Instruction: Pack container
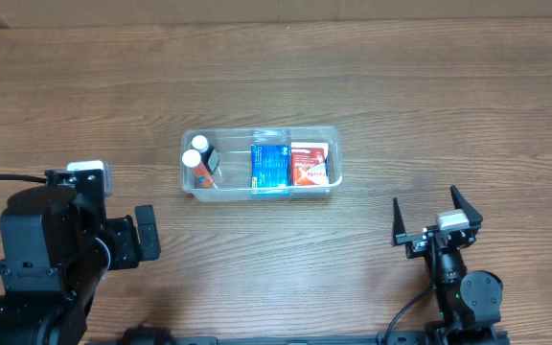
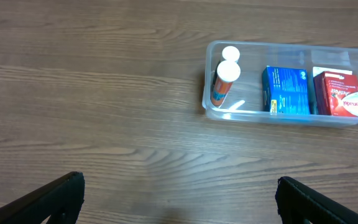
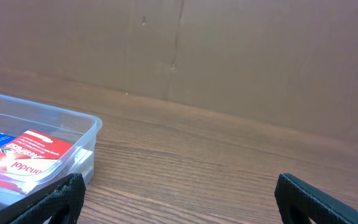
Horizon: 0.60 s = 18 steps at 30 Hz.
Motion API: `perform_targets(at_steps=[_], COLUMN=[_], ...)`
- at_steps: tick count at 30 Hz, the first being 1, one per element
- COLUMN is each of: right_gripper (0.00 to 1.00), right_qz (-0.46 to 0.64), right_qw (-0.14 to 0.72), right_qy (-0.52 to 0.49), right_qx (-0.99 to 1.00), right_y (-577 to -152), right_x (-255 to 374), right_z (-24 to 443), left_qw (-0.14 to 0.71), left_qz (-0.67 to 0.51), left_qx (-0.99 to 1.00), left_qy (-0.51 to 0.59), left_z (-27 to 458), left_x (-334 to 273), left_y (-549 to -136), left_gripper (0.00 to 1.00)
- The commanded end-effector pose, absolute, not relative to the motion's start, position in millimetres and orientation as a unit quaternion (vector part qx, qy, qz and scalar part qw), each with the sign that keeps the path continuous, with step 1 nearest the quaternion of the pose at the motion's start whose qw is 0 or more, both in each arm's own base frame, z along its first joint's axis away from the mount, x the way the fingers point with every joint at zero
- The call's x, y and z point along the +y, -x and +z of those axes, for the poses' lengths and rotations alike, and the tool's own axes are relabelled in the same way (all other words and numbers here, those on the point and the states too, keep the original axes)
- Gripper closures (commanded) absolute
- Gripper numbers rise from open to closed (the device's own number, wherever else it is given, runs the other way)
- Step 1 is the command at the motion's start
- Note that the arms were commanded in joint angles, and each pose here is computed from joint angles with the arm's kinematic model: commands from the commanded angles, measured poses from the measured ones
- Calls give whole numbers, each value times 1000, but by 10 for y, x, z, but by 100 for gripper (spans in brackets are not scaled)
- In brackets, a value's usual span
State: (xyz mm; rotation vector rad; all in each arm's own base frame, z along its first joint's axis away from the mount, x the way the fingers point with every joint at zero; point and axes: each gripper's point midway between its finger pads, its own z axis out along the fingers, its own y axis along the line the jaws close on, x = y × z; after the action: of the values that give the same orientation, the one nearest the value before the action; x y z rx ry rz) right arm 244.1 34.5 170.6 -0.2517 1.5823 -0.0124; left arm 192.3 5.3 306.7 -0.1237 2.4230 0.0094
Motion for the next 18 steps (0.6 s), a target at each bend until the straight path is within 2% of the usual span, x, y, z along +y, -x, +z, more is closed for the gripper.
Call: perform_targets(at_steps=[1, 18], right_gripper=[0, 0], right_qz=[-11, -12], right_qw=[698, 698], right_qy=[109, 109], right_qx=[707, 707], right_y=[-2444, -2444], right_x=[318, 317], right_z=[1695, 1695], left_qw=[352, 348], left_qz=[2, 5], left_qx=[935, 936], left_qy=[54, 54], left_z=[3073, 3062], left_x=[51, 59], left_y=[-1930, -1903], left_gripper=[0, 0])
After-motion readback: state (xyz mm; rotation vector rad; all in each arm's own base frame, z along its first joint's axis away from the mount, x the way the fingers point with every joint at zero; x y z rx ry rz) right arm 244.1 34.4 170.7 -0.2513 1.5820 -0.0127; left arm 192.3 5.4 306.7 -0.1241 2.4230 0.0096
